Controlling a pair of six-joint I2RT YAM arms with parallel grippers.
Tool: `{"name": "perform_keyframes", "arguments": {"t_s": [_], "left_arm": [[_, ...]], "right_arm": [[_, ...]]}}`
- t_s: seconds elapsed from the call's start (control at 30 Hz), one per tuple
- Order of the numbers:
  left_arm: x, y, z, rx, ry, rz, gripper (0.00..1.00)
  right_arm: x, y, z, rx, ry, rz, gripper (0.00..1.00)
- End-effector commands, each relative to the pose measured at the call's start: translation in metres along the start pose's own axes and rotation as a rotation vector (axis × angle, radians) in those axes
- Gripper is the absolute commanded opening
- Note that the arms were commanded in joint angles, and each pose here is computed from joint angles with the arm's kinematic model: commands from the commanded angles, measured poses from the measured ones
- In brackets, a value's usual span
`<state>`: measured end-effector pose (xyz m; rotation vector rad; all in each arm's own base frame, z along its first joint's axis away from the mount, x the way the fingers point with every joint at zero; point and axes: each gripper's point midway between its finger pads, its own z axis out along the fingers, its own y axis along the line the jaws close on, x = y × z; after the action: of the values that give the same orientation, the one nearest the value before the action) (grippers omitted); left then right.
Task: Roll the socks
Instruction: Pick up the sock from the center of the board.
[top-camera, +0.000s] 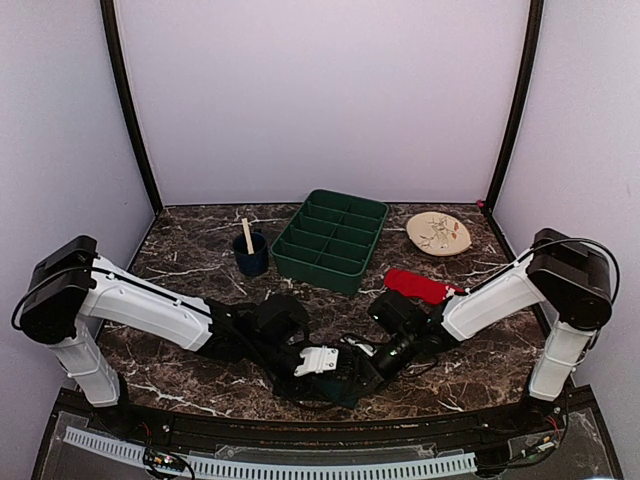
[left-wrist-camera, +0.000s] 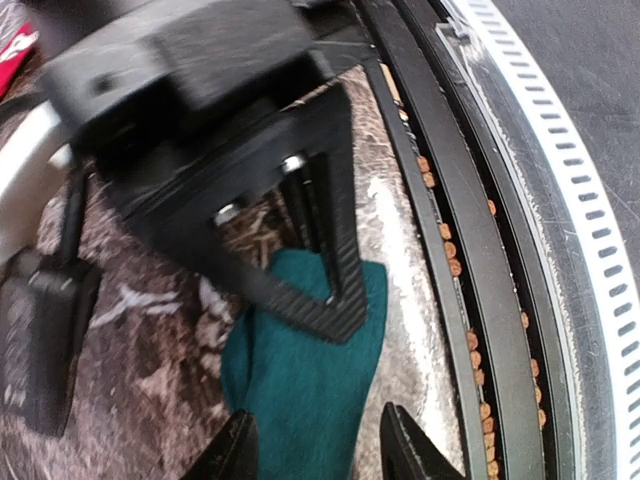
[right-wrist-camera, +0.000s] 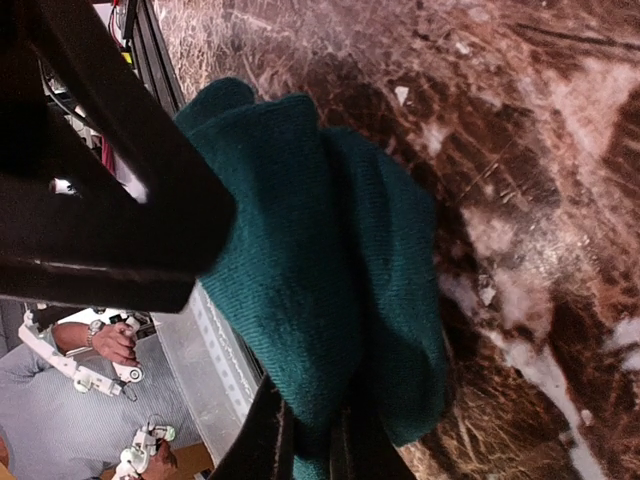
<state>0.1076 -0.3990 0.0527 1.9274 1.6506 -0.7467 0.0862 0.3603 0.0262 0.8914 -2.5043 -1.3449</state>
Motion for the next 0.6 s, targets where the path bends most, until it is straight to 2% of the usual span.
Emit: {"name": "perform_keyframes", "arguments": {"t_s": [0.0, 0.57], "left_arm": [[0.003, -0.004, 0.007, 0.005, 0.063, 0.083, 0.45], [0.018, 0.010, 0.026, -0.045, 0.166, 0.126, 0.47]], "right_arm": [[0.003, -0.003, 0.002, -0.020, 0.021, 0.040, 0.00], [0.004, 0.002, 0.003, -0.044, 0.044, 0.031, 0.00]]}}
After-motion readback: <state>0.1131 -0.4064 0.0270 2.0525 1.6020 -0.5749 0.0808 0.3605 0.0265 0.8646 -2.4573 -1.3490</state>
